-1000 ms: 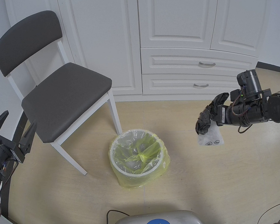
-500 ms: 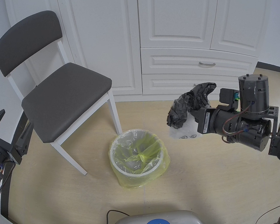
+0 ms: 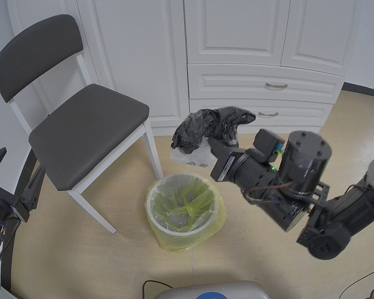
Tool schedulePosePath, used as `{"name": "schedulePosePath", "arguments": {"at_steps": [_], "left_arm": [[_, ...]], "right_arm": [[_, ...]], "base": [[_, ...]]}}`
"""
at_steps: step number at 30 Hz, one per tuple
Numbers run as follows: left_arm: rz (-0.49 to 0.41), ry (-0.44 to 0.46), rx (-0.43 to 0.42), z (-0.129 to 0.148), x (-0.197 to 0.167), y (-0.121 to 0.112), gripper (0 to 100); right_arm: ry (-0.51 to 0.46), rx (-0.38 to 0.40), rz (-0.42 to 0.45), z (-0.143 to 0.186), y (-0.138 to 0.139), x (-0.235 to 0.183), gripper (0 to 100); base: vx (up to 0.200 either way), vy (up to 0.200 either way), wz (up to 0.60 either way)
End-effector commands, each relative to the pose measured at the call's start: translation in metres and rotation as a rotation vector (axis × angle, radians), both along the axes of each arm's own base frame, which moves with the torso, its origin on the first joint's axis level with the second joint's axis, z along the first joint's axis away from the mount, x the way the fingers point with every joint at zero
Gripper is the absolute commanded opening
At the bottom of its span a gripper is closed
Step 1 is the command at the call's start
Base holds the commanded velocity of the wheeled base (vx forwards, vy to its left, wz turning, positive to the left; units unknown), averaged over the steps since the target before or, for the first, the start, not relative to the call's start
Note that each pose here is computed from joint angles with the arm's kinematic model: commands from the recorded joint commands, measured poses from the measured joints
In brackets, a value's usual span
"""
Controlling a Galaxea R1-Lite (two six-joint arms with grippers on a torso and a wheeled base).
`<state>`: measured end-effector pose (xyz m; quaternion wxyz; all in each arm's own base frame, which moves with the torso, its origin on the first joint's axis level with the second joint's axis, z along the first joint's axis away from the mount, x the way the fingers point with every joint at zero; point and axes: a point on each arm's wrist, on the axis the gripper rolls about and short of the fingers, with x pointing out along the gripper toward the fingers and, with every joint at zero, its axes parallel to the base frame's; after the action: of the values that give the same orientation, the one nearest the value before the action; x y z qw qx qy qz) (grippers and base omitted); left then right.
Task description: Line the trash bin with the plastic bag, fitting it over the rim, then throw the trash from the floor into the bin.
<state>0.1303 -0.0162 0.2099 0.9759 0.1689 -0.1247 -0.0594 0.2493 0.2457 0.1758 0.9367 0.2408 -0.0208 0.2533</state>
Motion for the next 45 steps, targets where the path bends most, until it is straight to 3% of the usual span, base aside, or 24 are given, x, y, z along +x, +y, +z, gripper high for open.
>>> {"name": "schedulePosePath", "arguments": {"at_steps": [1, 6, 12, 19, 29, 33, 45], "left_arm": [[0.0, 0.001, 0.005, -0.001, 0.0, 0.0, 100], [0.0, 0.001, 0.005, -0.001, 0.0, 0.0, 100], [0.001, 0.002, 0.007, -0.001, 0.0, 0.0, 100], [-0.013, 0.0, 0.008, -0.001, 0.0, -0.001, 100], [-0.009, 0.009, 0.029, -0.003, 0.0, -0.001, 100], [-0.001, 0.026, 0.076, -0.008, 0.001, -0.001, 100], [-0.042, 0.066, 0.139, -0.02, 0.002, -0.009, 100]], "right_arm": [[0.088, -0.072, 0.037, -0.088, 0.034, 0.018, 0], [0.119, -0.064, 0.053, -0.105, 0.037, 0.023, 0], [0.214, 0.006, 0.122, -0.124, 0.04, 0.031, 0], [0.252, 0.072, 0.131, -0.132, 0.034, 0.057, 0], [0.469, 0.191, 0.078, -0.147, 0.036, 0.108, 0], [0.483, 0.218, 0.109, -0.152, 0.045, 0.12, 0], [0.47, 0.193, 0.12, -0.169, 0.052, 0.143, 0]], "base": [[0.0, 0.0, 0.0], [0.0, 0.0, 0.0], [0.0, 0.0, 0.0], [0.0, 0.0, 0.0], [0.0, 0.0, 0.0], [0.0, 0.0, 0.0], [0.0, 0.0, 0.0]]}}
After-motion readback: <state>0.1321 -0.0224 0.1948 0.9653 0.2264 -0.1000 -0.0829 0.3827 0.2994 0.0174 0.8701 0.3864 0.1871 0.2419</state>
